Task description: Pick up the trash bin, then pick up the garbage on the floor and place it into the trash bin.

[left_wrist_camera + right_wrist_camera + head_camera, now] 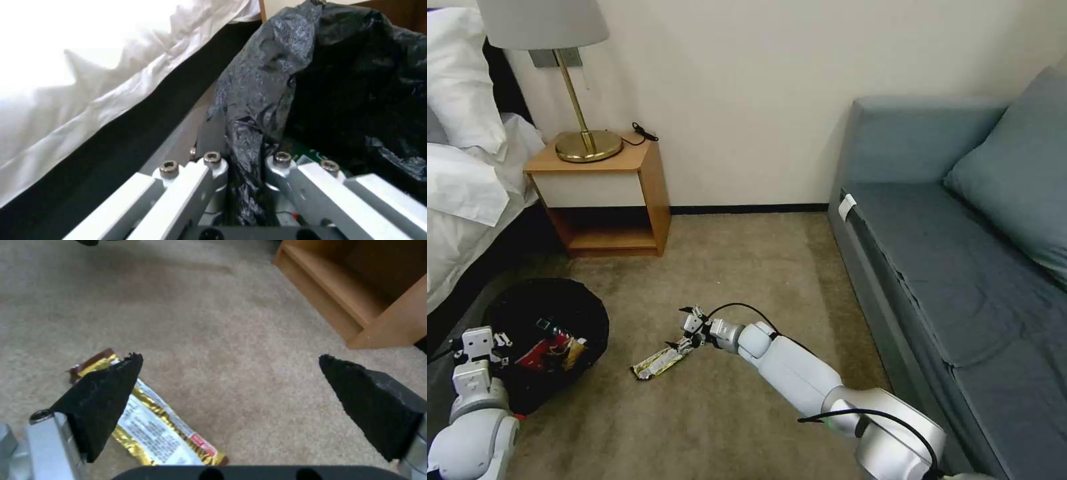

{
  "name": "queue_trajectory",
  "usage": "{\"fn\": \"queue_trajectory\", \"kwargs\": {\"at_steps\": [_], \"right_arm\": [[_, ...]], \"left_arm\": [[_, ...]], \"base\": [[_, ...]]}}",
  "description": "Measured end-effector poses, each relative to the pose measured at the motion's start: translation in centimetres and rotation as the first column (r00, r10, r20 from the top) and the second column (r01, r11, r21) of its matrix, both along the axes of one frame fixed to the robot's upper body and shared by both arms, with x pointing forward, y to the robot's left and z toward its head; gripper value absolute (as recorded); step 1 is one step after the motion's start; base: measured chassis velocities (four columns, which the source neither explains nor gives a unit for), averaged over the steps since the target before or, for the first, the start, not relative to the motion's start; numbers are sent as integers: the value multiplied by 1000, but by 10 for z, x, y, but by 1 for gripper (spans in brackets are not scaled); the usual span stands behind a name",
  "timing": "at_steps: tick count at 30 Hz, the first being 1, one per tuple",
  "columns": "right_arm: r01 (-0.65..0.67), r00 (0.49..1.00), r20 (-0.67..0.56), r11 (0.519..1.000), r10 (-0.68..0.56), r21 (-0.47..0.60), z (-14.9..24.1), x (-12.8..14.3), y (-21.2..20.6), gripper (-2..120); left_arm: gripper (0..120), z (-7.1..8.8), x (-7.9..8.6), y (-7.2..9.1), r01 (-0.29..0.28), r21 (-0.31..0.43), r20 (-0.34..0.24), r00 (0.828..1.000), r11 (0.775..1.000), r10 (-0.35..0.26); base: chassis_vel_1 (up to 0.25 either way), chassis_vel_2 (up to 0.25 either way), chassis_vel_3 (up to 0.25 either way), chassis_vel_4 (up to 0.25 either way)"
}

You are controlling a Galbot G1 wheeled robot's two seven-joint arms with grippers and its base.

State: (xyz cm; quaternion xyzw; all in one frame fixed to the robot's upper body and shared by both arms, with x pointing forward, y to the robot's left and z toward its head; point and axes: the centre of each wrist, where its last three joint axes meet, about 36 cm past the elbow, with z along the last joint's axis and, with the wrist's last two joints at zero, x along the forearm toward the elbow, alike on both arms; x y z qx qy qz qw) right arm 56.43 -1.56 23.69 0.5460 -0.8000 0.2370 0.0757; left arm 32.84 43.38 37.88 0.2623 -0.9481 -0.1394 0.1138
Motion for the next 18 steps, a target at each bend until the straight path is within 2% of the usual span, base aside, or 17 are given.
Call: {"fn": "queue_trajectory", "kwargs": {"at_steps": [10,18], "right_arm": [[-31,1000,2,999,31,-8,-3,-6,4,100],[-140,990,0,990,140,-31,-5,-23,20,100]], "left_arm": [[4,-3,3,-1,1,-5,-2,1000,1000,-1],[4,-3,4,-1,1,-6,-3,1000,1000,-1]], "base": [[-99,109,105,-108],[-74,58,57,-59]]}}
